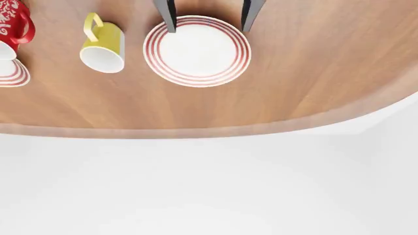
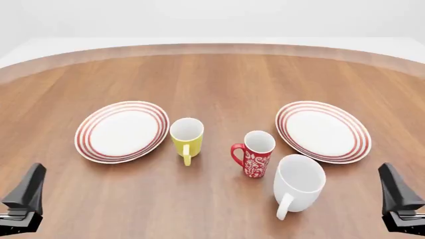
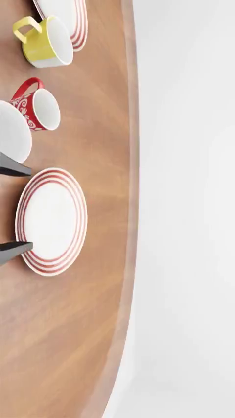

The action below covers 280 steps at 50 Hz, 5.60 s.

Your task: Put the red mug on the left plate.

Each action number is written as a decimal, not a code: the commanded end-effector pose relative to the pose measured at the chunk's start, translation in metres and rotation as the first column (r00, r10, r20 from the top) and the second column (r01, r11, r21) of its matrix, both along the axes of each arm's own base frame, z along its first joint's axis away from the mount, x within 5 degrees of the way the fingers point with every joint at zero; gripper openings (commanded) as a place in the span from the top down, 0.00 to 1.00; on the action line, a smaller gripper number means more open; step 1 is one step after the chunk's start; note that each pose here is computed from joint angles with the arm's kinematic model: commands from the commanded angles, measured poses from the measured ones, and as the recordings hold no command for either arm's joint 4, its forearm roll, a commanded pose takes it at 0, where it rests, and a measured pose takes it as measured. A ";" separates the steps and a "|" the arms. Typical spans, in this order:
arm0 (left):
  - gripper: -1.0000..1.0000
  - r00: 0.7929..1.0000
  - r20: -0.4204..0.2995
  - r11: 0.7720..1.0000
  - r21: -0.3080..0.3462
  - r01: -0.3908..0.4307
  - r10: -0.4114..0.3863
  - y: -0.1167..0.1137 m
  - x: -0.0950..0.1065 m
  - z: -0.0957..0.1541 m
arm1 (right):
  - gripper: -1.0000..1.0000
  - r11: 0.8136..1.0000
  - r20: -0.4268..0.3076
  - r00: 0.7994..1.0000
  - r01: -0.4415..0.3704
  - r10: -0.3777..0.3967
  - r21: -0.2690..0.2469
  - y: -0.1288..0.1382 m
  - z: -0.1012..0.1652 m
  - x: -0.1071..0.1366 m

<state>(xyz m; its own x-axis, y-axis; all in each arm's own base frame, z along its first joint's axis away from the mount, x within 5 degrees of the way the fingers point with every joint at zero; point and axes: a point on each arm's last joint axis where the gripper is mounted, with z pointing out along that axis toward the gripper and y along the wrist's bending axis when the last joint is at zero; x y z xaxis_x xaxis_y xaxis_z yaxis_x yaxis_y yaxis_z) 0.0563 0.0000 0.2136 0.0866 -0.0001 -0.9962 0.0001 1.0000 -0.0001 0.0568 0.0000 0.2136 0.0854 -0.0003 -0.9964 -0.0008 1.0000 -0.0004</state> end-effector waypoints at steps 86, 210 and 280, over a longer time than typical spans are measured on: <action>0.00 0.970 -0.023 0.953 0.183 0.242 -0.242 -0.024 0.034 0.064 | 0.00 0.999 0.003 1.000 0.002 -0.002 -0.035 0.000 0.001 0.000; 0.00 0.728 -0.371 0.634 0.360 0.685 -0.576 -0.171 0.144 0.028 | 0.00 0.995 0.011 1.000 -0.023 0.024 -0.096 0.002 0.001 -0.001; 0.00 0.632 -0.502 0.517 0.366 0.774 -0.591 -0.235 0.176 -0.022 | 0.00 0.993 0.025 0.999 -0.031 0.034 -0.112 0.002 0.003 -0.001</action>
